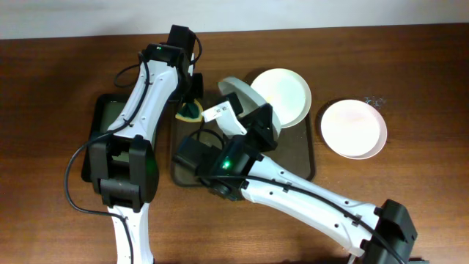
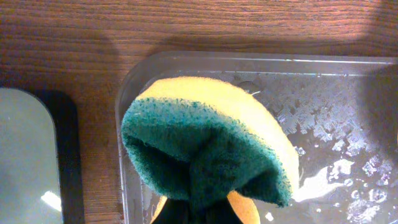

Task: Clean dirty plates on tray and stack at the side
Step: 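Place the pale green plate onto the pink plate at right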

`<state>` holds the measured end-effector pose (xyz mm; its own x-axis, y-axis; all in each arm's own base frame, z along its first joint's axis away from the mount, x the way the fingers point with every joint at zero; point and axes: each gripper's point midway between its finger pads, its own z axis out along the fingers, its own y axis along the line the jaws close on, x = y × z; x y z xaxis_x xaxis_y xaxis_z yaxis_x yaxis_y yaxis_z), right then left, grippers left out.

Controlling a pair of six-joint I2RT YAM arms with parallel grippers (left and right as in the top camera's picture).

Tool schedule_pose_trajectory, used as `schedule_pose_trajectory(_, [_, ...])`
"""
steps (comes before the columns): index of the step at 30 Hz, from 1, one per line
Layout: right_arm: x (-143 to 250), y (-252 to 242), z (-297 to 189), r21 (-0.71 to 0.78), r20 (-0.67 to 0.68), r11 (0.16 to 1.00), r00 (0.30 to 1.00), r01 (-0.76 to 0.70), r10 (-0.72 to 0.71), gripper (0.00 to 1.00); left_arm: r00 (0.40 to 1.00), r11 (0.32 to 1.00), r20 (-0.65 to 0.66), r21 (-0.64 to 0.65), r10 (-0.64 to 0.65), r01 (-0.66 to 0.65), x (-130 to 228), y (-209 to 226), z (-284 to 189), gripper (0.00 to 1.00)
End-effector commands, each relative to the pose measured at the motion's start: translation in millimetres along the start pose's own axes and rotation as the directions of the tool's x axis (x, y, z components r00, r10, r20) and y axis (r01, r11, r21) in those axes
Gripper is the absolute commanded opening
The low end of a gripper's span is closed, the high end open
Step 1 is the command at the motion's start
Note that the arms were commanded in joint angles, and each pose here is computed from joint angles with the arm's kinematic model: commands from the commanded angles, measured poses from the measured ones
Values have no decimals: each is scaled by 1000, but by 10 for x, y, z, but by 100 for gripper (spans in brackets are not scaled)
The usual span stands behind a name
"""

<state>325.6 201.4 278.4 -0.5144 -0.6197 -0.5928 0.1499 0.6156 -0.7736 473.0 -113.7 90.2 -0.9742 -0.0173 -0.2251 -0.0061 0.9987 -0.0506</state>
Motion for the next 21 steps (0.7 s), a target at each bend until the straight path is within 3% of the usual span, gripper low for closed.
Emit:
schedule_pose_trajectory(1, [331,327,165,-305,-267,941,961,-148,64,4,1000,1000,4,11,15,-15,-31,-20,7,0])
schedule_pose_trajectory(6, [709,541,500,-497,-550,792,835,-354,28,4,1000,1000,7,12,15,-15,-36,-24,7,0])
schedule_pose_trajectory(9, [866,525,748,-584,-657,636,754,-504,-6,4,1000,1000,8,13,15,-15,-39,-25,7,0])
schedule_pose_trajectory(15, [1274,55,1345,-417,-835,492,536,-764,124,4,1000,1000,8,12,15,-15,-39,-24,9,0])
schedule_pose_trajectory(21, [2160,-616,1986,-96,-912,495,276,-864,303,4,1000,1000,8,12,15,-15,-39,-24,7,0])
